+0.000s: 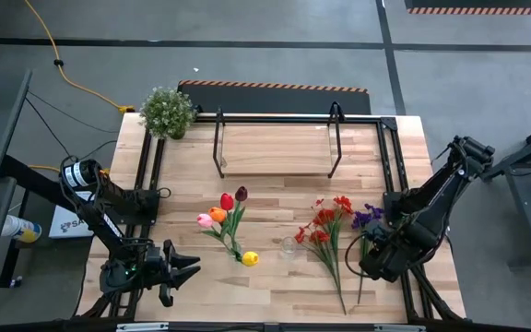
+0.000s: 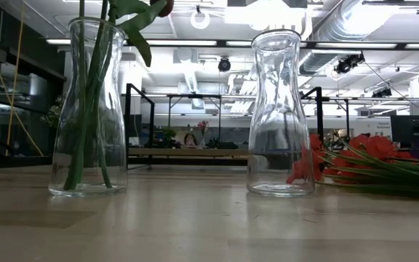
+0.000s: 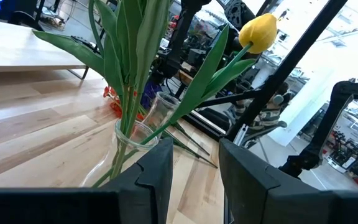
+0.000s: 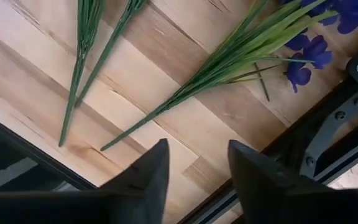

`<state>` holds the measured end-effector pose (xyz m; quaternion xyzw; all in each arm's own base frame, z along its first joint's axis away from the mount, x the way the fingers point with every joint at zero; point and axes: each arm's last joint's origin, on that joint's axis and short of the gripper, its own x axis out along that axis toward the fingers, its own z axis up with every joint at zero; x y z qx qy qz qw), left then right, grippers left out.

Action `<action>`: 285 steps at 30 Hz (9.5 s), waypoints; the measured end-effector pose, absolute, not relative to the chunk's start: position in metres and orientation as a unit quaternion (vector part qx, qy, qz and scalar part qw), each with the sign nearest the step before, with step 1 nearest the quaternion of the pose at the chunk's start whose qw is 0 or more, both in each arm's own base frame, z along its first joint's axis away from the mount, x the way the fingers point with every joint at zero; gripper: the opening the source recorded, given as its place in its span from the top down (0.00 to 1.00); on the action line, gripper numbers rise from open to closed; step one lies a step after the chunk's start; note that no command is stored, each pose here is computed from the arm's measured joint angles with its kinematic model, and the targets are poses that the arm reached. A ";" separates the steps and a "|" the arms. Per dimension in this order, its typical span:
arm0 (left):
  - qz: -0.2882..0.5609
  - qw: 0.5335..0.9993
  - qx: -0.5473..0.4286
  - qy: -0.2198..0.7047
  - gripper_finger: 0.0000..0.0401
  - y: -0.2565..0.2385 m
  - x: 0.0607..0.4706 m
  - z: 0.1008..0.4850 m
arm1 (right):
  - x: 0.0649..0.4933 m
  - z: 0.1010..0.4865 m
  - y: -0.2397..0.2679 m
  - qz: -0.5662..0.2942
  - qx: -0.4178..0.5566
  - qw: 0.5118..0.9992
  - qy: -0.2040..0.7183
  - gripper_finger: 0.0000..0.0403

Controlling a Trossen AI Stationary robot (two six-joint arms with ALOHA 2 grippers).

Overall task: Pick and place flowers into a vace then onto a shelf
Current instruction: Put the violet flower into the right transparent vase

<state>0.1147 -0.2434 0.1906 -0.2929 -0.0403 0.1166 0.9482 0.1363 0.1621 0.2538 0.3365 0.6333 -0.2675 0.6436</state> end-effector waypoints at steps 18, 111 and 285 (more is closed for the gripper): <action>0.117 0.948 -0.292 -0.040 0.59 -0.243 0.115 0.191 | 0.152 0.219 0.177 -0.349 0.296 0.610 0.648 0.45; 0.078 0.940 -0.330 -0.033 0.59 -0.246 0.115 0.189 | 0.133 0.157 0.105 -0.292 0.497 0.569 0.587 0.45; -0.006 0.908 -0.420 0.009 0.59 -0.251 0.116 0.181 | 0.192 0.319 0.101 -0.040 0.269 0.962 0.007 1.00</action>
